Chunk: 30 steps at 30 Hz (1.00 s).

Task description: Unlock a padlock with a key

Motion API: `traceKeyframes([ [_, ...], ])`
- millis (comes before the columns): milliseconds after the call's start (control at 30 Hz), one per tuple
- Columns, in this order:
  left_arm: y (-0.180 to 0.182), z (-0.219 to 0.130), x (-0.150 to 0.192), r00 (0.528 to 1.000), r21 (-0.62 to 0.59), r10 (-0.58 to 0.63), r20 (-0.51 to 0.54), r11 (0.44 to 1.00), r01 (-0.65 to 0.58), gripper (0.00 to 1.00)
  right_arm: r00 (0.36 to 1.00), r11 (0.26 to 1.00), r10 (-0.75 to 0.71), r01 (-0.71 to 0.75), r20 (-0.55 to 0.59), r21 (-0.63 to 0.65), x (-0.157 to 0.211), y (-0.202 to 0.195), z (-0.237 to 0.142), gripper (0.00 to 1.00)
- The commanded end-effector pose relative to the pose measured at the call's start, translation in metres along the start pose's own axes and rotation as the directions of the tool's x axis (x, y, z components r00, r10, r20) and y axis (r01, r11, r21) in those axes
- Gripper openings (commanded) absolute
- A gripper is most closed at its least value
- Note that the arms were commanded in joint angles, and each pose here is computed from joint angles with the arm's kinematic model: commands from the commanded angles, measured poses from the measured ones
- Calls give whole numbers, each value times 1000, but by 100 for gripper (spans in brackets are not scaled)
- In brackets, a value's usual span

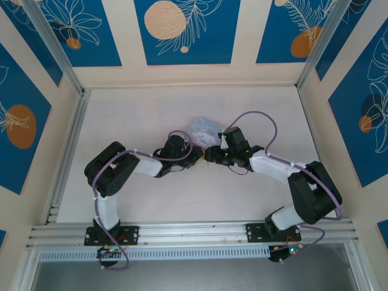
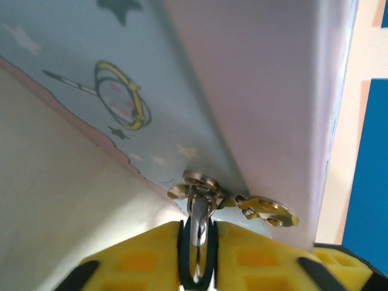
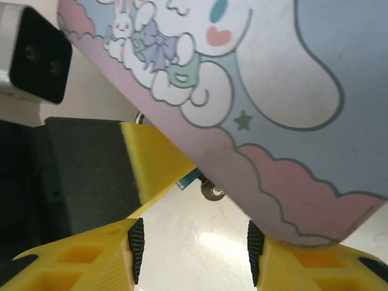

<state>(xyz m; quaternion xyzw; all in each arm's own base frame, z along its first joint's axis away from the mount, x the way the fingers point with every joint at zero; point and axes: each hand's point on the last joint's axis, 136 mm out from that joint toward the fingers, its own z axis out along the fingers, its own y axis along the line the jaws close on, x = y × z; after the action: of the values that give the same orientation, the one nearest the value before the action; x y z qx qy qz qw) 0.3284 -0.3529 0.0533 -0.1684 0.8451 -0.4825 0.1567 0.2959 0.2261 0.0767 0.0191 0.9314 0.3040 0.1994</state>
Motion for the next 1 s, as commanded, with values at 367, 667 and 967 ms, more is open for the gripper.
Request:
traceKeyframes([
  [367,-2,-52,3,994,-53,102,45,994,-100,69,986,987,162,-160,45,-28,-36,-9,9,51],
  [667,-22,-82,-20,971,-112,217,99,972,-206,92,976,977,203,-198,78,-76,-88,-15,8,51],
  [967,-33,-84,-70,950,-191,289,118,945,-264,100,981,981,177,-170,74,-89,-47,-13,9,50],
])
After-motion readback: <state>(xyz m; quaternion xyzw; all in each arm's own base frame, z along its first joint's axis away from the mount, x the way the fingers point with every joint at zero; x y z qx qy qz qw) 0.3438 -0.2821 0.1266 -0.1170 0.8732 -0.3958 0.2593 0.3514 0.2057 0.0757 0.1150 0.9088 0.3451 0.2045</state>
